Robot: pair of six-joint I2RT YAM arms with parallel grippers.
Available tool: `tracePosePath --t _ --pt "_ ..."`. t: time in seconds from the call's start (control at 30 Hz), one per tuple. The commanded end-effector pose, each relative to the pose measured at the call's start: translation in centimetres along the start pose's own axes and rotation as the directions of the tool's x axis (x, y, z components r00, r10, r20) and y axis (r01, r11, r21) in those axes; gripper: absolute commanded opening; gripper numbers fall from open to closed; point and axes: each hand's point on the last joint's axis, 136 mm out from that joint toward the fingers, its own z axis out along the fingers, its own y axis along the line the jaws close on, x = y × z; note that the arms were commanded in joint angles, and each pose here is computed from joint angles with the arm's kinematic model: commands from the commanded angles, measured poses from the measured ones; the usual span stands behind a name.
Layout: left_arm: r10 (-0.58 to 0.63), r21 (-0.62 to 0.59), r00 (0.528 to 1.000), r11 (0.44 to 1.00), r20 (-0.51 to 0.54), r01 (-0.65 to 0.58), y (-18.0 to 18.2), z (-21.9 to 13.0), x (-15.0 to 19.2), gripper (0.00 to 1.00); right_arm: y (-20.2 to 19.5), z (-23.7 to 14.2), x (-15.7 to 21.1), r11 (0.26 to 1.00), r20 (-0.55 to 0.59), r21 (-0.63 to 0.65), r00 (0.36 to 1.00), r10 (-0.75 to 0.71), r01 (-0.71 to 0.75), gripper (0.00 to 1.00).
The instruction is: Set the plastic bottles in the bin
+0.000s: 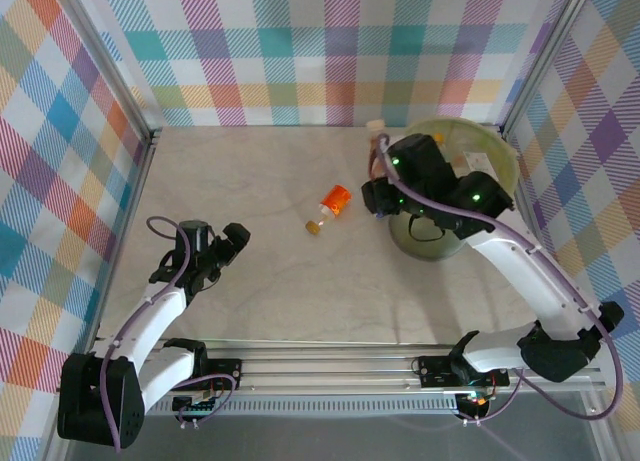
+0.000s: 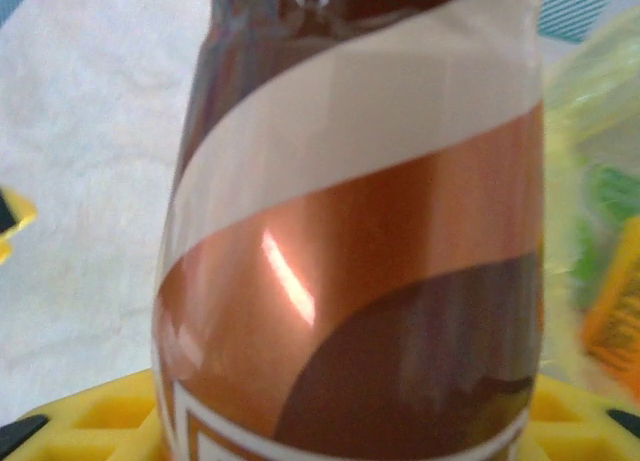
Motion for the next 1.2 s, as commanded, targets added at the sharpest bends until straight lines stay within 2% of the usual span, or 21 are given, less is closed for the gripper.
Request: tracePosePath --t 0.0,0.27,0.5,0.7,1.0,1.17 --pt "0.035 0.037 0.999 0.999 0.017 -0.036 -1.7 -0.1 -0.7 1.0 -2.6 -1.3 -2.8 0.997 0.095 0.033 0.994 0.062 -0.065 0.53" --pt "0.057 0.029 0.998 0.998 0.0 -0.057 -1.8 0.2 -0.3 1.0 -8.1 0.4 -3.9 0.977 0.069 0.139 0.986 0.151 -0.16 0.53" --pt "0.064 0.021 0.998 0.998 -0.009 -0.064 -1.8 0.4 -0.1 1.0 -10.5 3.1 -3.4 0.962 0.005 0.175 0.977 0.211 -0.209 0.54" --pt "0.069 0.012 0.997 0.998 -0.016 -0.069 -1.7 0.5 0.1 1.0 -10.9 5.1 -1.9 0.957 -0.061 0.17 0.967 0.248 -0.235 0.6" --pt "0.074 0.006 0.997 0.997 -0.026 -0.074 -1.7 0.8 0.2 1.0 -11.1 6.2 0.5 0.949 -0.128 0.196 0.953 0.274 -0.246 0.68" --pt "0.076 0.004 0.997 0.997 -0.032 -0.076 -1.8 0.9 0.3 1.0 -11.2 6.1 1.0 0.948 -0.138 0.201 0.951 0.276 -0.246 0.77"
